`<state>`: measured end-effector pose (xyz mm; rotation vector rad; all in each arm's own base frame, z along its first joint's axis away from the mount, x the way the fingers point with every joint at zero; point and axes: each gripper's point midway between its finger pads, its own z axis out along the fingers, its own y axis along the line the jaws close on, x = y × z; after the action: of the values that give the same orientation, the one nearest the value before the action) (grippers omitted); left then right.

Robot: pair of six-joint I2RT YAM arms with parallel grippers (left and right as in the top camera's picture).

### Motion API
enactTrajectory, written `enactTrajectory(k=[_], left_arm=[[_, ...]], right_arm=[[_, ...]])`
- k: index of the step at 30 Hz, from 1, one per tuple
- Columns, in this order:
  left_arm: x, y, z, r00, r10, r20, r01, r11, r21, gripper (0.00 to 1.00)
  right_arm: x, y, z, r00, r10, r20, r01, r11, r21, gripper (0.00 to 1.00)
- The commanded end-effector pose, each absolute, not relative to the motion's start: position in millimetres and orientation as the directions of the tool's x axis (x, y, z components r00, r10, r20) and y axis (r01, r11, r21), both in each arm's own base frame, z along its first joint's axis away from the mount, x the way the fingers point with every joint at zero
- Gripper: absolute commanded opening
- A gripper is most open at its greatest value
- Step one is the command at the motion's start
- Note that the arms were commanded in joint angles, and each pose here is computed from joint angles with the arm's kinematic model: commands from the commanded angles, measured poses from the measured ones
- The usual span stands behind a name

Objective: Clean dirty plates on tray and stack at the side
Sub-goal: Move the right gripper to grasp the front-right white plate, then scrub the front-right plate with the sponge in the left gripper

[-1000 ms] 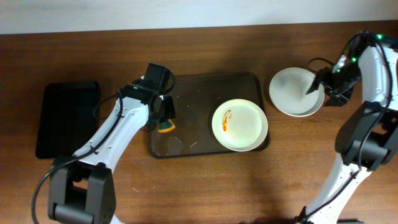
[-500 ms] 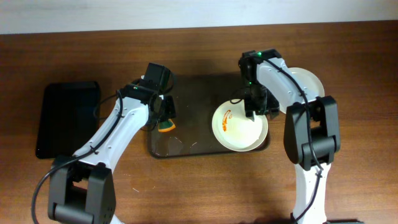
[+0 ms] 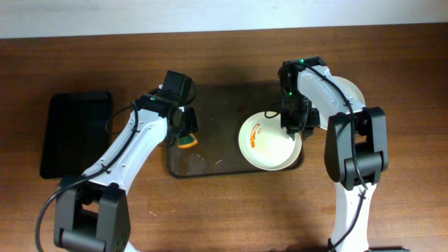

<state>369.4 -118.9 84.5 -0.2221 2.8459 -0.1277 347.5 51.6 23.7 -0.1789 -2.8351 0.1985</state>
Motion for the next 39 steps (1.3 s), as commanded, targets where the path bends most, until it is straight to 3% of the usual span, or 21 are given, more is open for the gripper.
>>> enactTrajectory(k=[1, 8, 10, 12, 14, 16, 18, 23, 24, 27, 29, 34, 39], left_arm=[[368.5, -120.6, 84.9, -0.949, -0.164, -0.271, -0.137, 0.984, -0.117, 0.0], [367.8, -120.3, 84.6, -0.949, -0.164, -0.268, -0.137, 0.984, -0.116, 0.0], [368.0, -120.4, 84.7, -0.949, -0.164, -0.269, -0.137, 0.984, -0.116, 0.0], [367.9, -120.4, 84.7, -0.949, -0.164, -0.268, -0.137, 0.984, -0.116, 0.0], [367.8, -120.4, 84.6, -0.949, -0.164, -0.268, -0.137, 0.984, -0.116, 0.0], [367.6, -120.3, 84.6, -0.95, -0.164, -0.267, -0.137, 0.984, -0.116, 0.0], [367.6, -120.3, 84.6, -0.95, -0.164, -0.267, -0.137, 0.984, -0.116, 0.0], [367.5, -121.0, 84.6, -0.95, -0.164, -0.266, -0.136, 0.983, -0.119, 0.0], [367.4, -121.2, 84.6, -0.95, -0.164, -0.265, -0.136, 0.983, -0.121, 0.0], [365.7, -128.1, 84.8, -0.955, -0.16, -0.251, -0.124, 0.98, -0.153, 0.0], [366.7, -150.3, 89.2, -0.965, -0.044, -0.259, 0.021, 0.97, -0.242, 0.0], [372.6, -169.2, 88.3, -0.96, -0.019, -0.279, 0.068, 0.952, -0.3, 0.0], [375.2, -197.9, 44.3, -0.968, 0.055, -0.246, 0.128, 0.948, -0.292, 0.0]], right_arm=[[353.4, 51.9, 33.7, -0.96, 0.144, 0.241, 0.107, 0.981, -0.161, 0.24], [348.2, 51.6, 21.7, -0.957, 0.145, 0.251, 0.107, 0.982, -0.158, 0.24], [346.4, 71.0, 20.8, -0.95, 0.145, 0.276, 0.134, 0.989, -0.057, 0.14], [350.0, 89.3, 19.2, -0.958, 0.118, 0.262, 0.121, 0.993, -0.007, 0.14], [357.0, 113.7, 12.1, -0.971, 0.106, 0.213, 0.113, 0.993, 0.021, 0.15], [360.3, 126.3, 7.0, -0.976, 0.125, 0.176, 0.128, 0.992, 0.006, 0.27], [360.3, 120.6, 5.8, -0.975, 0.141, 0.171, 0.14, 0.99, -0.02, 0.27], [329.9, 113.8, -11.9, -0.95, 0.169, 0.263, 0.163, 0.986, -0.046, 0.29], [329.6, 114.2, -12.0, -0.949, 0.17, 0.264, 0.164, 0.985, -0.043, 0.27], [343.5, 118.2, -15.4, -0.962, 0.172, 0.211, 0.172, 0.985, -0.019, 0.06], [360.7, 124.3, -18.5, -0.983, 0.114, 0.144, 0.119, 0.993, 0.025, 0.04], [373.9, 169.2, -22.0, -0.997, -0.03, 0.067, -0.016, 0.979, 0.203, 0.04], [367.7, 192.7, -21.1, -0.987, -0.156, 0.039, -0.143, 0.962, 0.231, 0.04]])
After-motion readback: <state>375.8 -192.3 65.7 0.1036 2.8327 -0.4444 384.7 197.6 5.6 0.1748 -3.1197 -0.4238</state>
